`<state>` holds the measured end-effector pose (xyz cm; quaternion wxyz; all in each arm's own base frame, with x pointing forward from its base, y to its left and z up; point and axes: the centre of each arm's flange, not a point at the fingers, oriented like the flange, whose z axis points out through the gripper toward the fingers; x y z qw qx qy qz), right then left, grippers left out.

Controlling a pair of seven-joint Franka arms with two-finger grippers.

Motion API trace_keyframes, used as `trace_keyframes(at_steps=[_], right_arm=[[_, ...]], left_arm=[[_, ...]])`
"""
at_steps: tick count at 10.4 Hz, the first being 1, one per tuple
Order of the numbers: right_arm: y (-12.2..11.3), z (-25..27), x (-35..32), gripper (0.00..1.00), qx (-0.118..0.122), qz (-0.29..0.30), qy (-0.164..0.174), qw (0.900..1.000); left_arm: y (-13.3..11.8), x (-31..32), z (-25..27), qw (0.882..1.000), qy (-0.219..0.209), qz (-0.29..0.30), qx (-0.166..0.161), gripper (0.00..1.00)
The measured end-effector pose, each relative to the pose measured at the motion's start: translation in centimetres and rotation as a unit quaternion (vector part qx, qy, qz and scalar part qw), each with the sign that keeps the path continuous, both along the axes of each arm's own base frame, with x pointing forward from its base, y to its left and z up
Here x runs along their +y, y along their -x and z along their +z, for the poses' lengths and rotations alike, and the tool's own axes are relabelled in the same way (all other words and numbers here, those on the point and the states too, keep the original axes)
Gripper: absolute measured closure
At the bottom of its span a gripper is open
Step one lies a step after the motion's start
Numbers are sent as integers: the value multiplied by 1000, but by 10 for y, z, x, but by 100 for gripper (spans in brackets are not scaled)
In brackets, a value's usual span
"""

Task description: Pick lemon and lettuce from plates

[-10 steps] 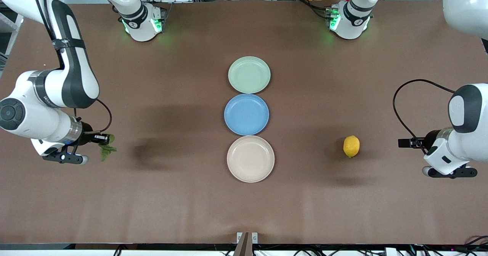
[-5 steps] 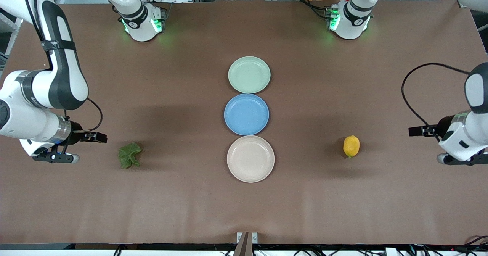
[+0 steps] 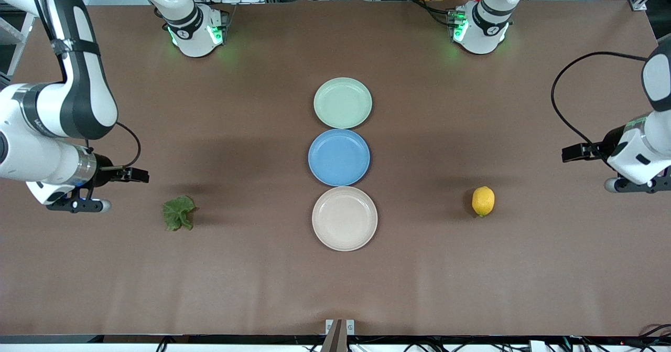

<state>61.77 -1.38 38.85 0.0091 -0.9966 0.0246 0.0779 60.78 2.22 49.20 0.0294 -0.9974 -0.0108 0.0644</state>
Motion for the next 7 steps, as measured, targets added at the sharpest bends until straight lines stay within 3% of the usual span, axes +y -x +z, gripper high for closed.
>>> trace_keyframes(at_steps=[2, 5, 7], right_arm=[[28, 12, 5, 0, 3, 6, -3, 1000], [68, 27, 18, 0, -2, 18, -6, 1000], [74, 44, 20, 0, -19, 20, -6, 1000]], left_arm=[[12, -9, 27, 1000, 7, -3, -22, 0], [21, -34, 55, 998, 51, -8, -48, 0], [24, -41, 68, 995, 71, -8, -67, 0]])
